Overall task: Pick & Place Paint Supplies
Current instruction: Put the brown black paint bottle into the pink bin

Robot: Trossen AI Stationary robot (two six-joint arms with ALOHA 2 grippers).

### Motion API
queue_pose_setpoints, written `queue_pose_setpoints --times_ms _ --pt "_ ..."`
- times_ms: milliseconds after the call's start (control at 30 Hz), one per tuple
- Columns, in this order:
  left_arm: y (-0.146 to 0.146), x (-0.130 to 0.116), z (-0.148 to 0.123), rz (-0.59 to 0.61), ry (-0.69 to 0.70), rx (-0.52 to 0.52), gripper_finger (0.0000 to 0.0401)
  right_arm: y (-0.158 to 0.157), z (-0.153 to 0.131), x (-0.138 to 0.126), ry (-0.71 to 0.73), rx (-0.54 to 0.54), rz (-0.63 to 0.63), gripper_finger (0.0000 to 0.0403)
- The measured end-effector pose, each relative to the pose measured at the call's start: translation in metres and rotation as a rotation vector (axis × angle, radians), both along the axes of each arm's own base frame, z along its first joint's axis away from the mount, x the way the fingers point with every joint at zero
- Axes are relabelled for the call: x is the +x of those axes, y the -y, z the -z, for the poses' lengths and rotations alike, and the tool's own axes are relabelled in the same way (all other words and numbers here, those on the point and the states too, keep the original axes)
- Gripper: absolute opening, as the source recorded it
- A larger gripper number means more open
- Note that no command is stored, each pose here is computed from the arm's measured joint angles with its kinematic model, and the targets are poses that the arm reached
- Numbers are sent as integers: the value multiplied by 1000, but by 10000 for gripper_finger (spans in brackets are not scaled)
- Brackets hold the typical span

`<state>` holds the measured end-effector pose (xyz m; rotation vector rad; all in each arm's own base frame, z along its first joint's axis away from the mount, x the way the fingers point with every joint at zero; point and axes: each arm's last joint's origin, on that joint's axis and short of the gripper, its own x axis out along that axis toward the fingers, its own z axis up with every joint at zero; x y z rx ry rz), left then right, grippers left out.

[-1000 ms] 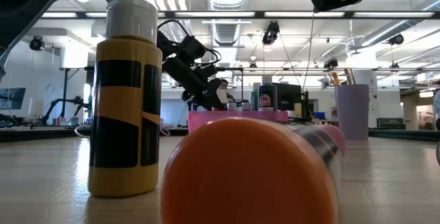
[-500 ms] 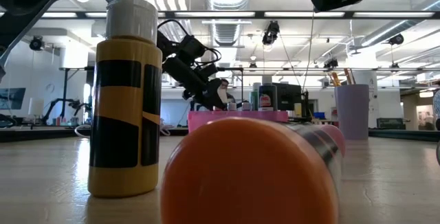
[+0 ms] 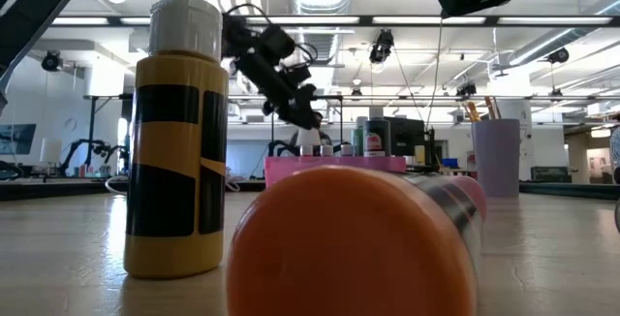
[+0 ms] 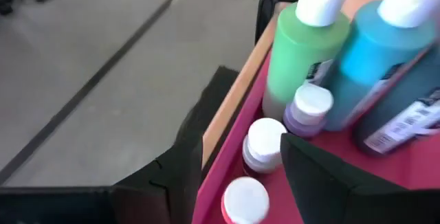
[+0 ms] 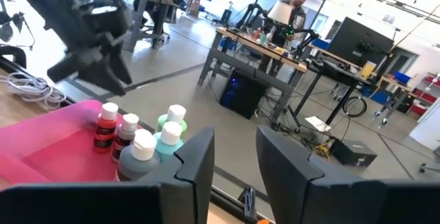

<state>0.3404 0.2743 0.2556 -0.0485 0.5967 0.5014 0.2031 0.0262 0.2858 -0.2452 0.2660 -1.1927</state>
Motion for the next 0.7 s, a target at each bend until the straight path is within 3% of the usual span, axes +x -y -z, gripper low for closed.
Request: queue_pose_setpoints --times_ms 167,333,700 --pt "9 -3 -36 18 -102 -73 201 0 0 0 0 0 0 119" --pt "35 -6 -54 65 -219 -161 200 0 0 0 2 1 0 132" --pt "138 -11 -84 220 -293 -248 200 0 1 1 -2 28 -30 155"
